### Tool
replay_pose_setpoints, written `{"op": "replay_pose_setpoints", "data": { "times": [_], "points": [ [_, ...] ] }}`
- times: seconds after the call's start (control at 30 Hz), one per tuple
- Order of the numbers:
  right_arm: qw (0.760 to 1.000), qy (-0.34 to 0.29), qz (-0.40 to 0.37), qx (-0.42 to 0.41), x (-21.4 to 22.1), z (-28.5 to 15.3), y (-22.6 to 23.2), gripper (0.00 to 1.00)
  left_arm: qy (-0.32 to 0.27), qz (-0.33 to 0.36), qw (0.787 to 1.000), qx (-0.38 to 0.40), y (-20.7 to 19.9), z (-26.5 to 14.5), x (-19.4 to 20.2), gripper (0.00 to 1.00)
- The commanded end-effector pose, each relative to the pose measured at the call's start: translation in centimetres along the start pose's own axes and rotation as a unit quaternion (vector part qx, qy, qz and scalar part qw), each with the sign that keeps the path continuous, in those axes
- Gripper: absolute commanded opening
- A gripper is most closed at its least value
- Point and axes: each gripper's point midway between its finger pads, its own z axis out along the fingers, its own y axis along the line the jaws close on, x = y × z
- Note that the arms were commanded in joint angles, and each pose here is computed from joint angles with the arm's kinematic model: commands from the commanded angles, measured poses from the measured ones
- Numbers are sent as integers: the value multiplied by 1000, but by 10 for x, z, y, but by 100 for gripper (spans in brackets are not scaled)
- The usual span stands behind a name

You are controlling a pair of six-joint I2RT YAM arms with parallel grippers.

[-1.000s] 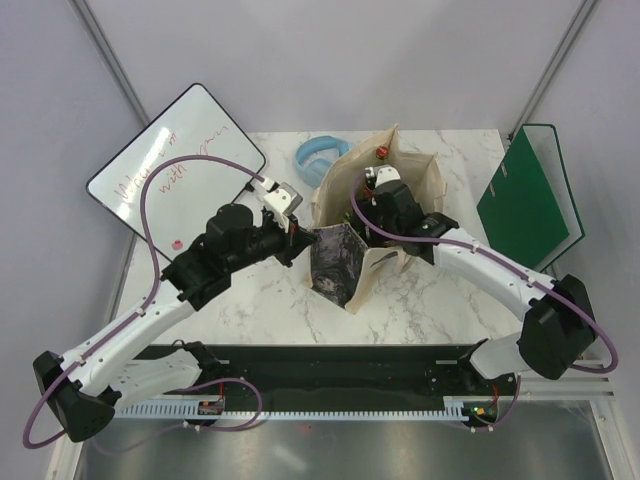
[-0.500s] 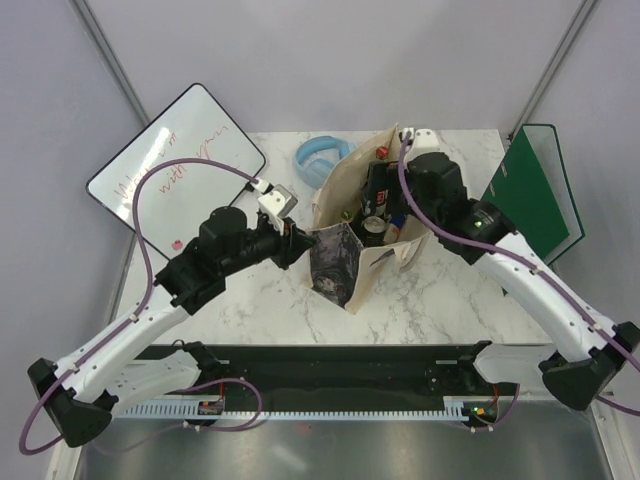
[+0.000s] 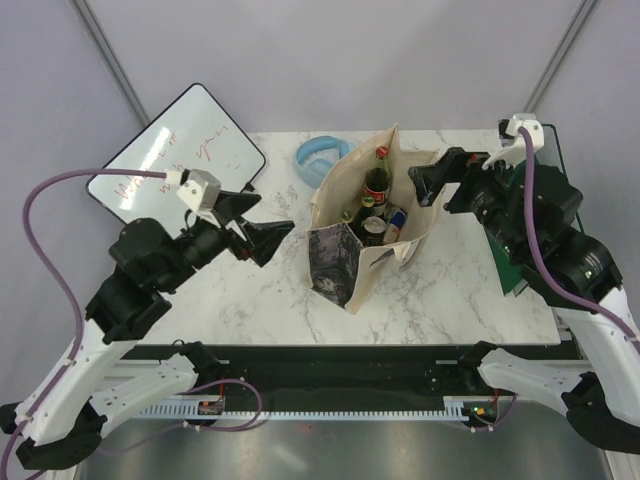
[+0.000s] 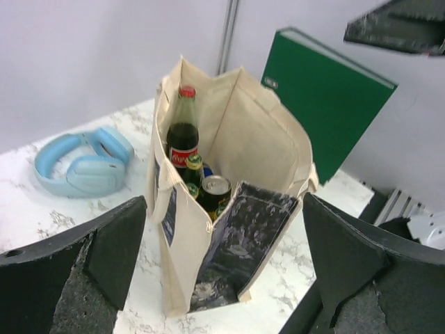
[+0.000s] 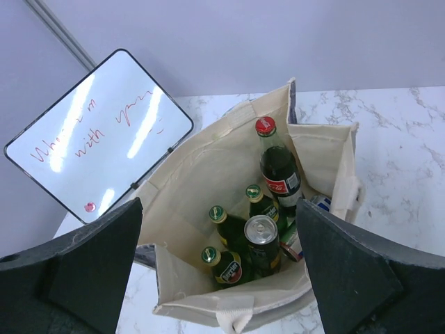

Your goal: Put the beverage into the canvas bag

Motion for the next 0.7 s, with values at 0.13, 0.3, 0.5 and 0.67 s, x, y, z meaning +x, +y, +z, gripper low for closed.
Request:
{"op": "replay_pose_setpoints", "data": {
  "times": [0.13,0.3,0.5,0.67],
  "points": [
    [999,-29,22,8,-16,-27,-9,98,-60,-18,997,-35,3,-30,-55,100],
    [999,-45,27,7,-18,-32,-12,98,-58,-22,997,-41,4,-31,-58,100],
    [999,-39,18,10,-13,-28,-13,98,-57,-21,997,-49,7,-31,-55,100],
    [999,-37,14,11,-11,-26,-13,98,-57,-20,997,-51,8,-32,-53,100]
  ]
}}
